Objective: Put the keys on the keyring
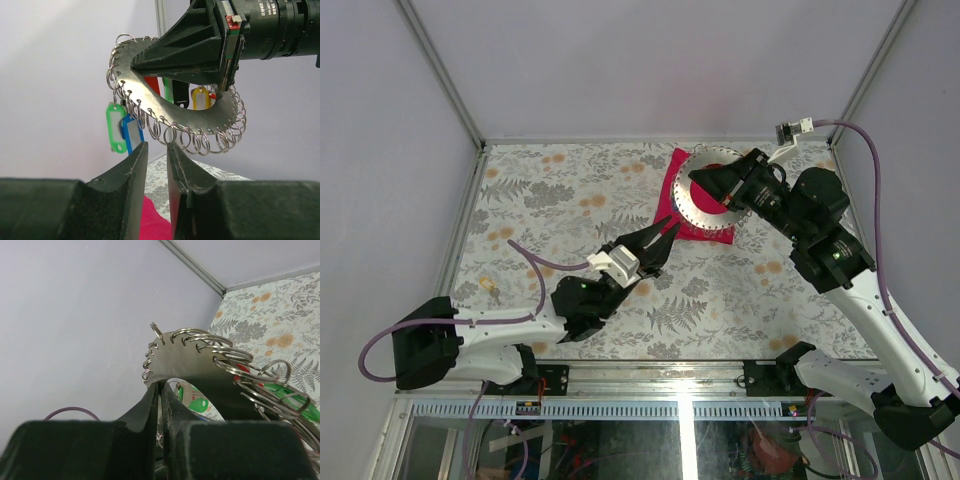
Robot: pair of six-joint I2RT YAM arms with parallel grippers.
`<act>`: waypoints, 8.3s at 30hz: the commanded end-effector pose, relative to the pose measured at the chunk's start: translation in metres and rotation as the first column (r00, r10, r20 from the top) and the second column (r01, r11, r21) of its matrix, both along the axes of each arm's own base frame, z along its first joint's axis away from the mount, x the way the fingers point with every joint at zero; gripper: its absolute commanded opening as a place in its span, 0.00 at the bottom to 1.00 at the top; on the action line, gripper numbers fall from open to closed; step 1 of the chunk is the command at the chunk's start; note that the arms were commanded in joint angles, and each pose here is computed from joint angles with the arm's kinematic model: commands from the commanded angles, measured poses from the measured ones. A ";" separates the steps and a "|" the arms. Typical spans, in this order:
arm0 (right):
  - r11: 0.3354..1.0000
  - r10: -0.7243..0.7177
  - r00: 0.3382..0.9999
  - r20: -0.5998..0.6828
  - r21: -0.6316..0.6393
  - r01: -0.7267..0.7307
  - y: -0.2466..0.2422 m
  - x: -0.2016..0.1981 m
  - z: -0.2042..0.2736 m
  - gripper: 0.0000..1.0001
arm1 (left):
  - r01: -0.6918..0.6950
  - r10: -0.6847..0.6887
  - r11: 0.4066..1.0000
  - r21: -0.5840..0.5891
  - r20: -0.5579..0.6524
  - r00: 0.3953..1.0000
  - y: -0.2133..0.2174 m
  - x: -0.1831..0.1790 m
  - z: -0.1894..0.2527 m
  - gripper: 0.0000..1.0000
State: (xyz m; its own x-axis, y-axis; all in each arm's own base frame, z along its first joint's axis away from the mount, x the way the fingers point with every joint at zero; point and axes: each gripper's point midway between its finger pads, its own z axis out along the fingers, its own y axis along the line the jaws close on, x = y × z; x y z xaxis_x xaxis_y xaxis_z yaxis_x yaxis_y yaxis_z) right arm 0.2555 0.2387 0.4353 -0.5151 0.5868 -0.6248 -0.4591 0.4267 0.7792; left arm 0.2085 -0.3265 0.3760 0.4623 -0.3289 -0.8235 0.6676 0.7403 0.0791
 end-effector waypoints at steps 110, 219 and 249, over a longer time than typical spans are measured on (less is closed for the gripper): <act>0.981 0.050 0.909 0.414 0.150 -0.122 -0.021 -0.063 0.090 0.00 | -0.121 0.109 0.992 0.027 0.278 0.954 0.017 -0.014 0.082 0.25; 0.732 0.669 0.425 0.610 -0.639 -0.237 -0.008 -0.140 -0.034 0.54 | 0.511 -0.438 0.784 0.352 -0.269 0.858 -0.004 -0.096 0.027 0.00; 0.740 0.672 0.330 0.663 -0.584 -0.334 0.012 -0.138 -0.057 0.35 | 0.546 -0.508 0.771 0.328 -0.201 0.837 0.001 -0.111 0.050 0.00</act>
State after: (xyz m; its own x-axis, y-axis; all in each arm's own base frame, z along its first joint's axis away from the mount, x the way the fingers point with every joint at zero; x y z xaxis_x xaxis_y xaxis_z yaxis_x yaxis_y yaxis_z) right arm 0.1217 0.2489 0.3590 0.1309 0.0437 -0.9904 -0.9914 0.0098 -0.1306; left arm 0.1049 -0.3312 0.3785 0.1621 -0.0159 -0.9866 0.9689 0.1918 0.1561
